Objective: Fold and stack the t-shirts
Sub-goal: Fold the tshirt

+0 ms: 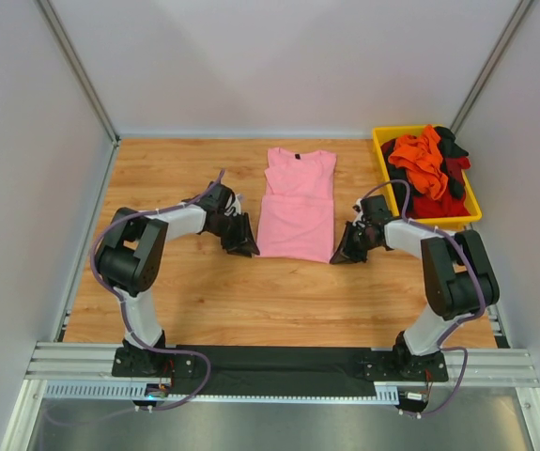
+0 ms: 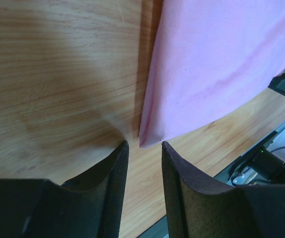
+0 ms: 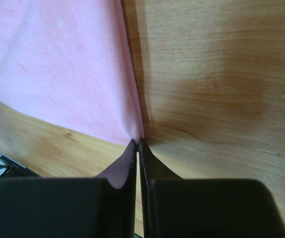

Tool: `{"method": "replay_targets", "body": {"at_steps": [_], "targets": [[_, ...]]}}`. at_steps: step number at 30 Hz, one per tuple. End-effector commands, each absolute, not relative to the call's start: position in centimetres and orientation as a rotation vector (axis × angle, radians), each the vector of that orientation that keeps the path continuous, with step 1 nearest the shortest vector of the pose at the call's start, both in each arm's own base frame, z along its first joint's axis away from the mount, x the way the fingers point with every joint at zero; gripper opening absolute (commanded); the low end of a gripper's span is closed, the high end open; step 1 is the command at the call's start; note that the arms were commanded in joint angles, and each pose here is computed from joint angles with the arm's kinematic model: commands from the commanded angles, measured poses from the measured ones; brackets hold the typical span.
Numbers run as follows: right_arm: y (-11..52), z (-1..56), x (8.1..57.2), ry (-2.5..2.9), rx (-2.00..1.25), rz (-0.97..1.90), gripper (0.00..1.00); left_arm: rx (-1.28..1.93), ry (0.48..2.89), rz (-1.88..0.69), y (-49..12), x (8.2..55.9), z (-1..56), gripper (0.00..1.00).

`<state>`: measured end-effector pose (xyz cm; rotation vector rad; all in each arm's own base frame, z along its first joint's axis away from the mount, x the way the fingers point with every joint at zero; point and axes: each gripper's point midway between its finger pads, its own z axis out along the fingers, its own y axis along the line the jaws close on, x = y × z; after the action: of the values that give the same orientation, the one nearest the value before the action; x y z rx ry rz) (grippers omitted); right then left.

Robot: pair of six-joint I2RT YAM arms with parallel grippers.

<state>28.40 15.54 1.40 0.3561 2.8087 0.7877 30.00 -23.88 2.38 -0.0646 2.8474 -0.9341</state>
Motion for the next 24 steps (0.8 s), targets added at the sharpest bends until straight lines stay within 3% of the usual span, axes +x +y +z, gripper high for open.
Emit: {"method": "replay_targets", "body": {"at_steps": [1, 11, 16, 19, 23, 24], "targets": [[14.5, 1.5, 27.9, 2.822, 0.329, 0.697, 0.00, -0.071, 2.831, -0.960, -24.4, 30.5, 2.1, 0.41], [14.5, 2.1, 27.9, 2.811, 0.328, 0.698, 0.00, -0.087, 2.869, -0.906, -24.3, 30.0, 1.0, 0.41], [14.6, 2.4, 28.0, 2.803, 0.332, 0.706, 0.00, -0.059, 2.893, -0.892, -25.0, 29.5, 0.7, 0.35], [14.4, 2.6, 27.9, 2.804, 0.336, 0.692, 0.00, -0.040, 2.913, -0.872, -25.3, 29.3, 0.4, 0.28], [13.8, 2.6, 27.5, 2.828, 0.353, 0.639, 0.00, -0.039, 2.927, -0.852, -25.5, 29.3, 0.6, 0.00], [13.6, 2.7, 27.5, 2.832, 0.355, 0.623, 0.00, -0.046, 2.940, -0.814, -25.1, 29.0, 0.8, 0.00]]}}
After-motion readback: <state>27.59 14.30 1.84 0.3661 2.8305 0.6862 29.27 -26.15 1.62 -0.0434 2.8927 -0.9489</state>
